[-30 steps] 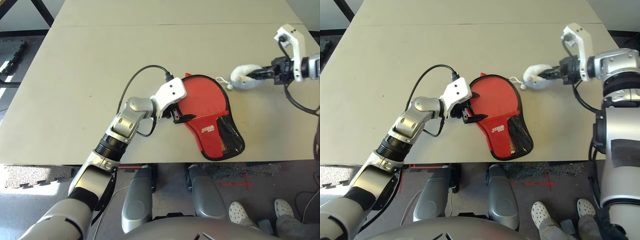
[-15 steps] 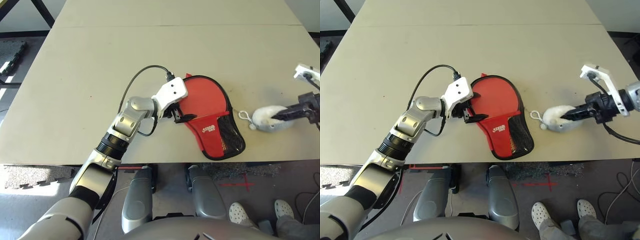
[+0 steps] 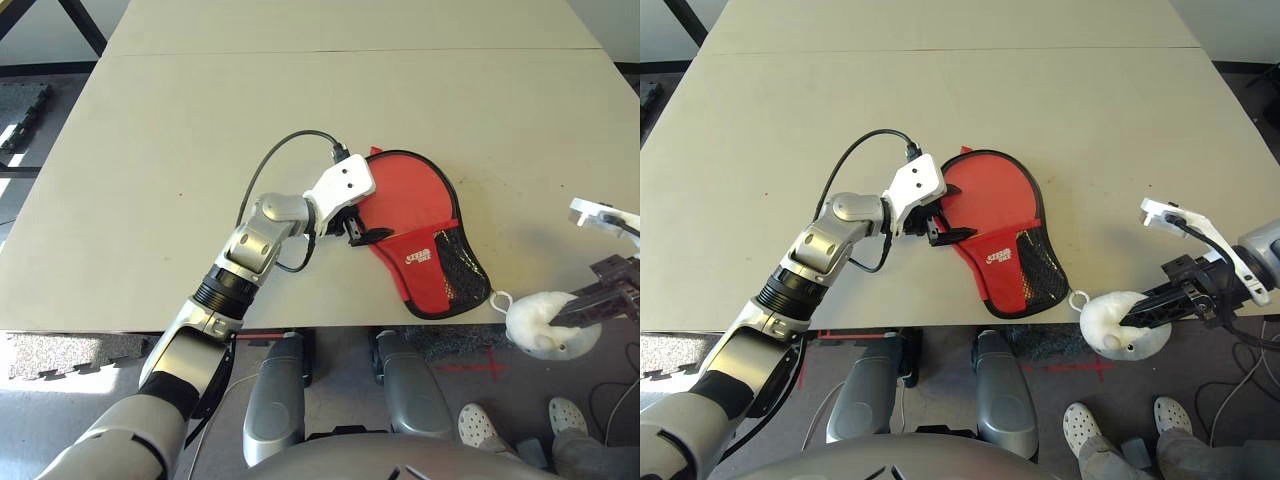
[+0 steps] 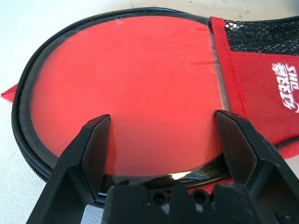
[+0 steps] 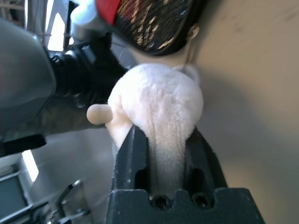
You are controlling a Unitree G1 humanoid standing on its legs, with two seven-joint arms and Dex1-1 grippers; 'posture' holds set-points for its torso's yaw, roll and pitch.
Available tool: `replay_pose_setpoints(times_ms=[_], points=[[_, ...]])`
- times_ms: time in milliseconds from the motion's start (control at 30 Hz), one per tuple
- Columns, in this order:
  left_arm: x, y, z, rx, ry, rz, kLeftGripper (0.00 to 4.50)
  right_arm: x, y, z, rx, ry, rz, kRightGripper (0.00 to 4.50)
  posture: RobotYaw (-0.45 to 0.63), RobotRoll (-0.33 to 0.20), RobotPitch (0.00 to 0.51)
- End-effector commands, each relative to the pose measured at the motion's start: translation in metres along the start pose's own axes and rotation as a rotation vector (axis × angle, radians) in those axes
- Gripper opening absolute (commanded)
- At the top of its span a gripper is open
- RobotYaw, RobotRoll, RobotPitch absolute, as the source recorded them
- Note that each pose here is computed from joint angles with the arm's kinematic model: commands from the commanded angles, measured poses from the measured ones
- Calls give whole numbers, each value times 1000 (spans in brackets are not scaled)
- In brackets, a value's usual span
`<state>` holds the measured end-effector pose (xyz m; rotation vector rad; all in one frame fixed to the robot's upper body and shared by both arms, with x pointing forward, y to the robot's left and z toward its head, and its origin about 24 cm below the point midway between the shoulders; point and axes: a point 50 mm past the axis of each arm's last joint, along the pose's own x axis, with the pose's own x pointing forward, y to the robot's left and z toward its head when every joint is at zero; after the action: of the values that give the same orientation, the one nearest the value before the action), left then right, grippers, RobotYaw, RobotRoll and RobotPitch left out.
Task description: Store the ping-pong paddle in its case and zip it.
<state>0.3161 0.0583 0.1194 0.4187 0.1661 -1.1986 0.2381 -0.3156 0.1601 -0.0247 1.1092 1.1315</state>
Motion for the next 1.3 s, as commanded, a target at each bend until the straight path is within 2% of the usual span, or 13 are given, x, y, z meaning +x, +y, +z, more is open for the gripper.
replay_pose_setpoints(times_ms=[33,200,233,433,600,733,867,1000,1100,1300], points=[[2,-10,-22,-48,101,-28,4500,-21,0,10,-22,-58,-69,2401,-141,0,254],[-7,-8,-4,-47,38,-23,4500,-46,-4,26,-57,-187,-146,4280,-129,0,244],[-10,-7,1,-56,18,-20,4500,-50,-5,28,-55,-213,-160,4461,-126,0,243],[-39,10,29,-103,-99,62,4500,-69,-27,39,-46,-457,-274,4461,-112,0,236],[-81,48,38,-185,-220,356,4500,-72,-54,46,-45,-713,-555,4461,-86,0,231],[-116,79,21,-269,-272,720,4500,-71,-73,45,-37,-874,-818,4461,-79,0,231],[-146,95,-2,-295,-267,1004,4500,-70,-81,42,-10,-1015,-958,4461,-53,0,232],[-165,100,-21,-335,-260,1179,4500,-68,-86,38,23,-1097,-1045,4461,-54,0,232],[-186,96,-41,-338,-249,1362,4500,-65,-91,30,48,-1168,-1169,4461,-54,0,238],[-190,87,-57,-303,-233,1448,4500,-60,-96,21,100,-1205,-1250,4461,-40,0,257]])
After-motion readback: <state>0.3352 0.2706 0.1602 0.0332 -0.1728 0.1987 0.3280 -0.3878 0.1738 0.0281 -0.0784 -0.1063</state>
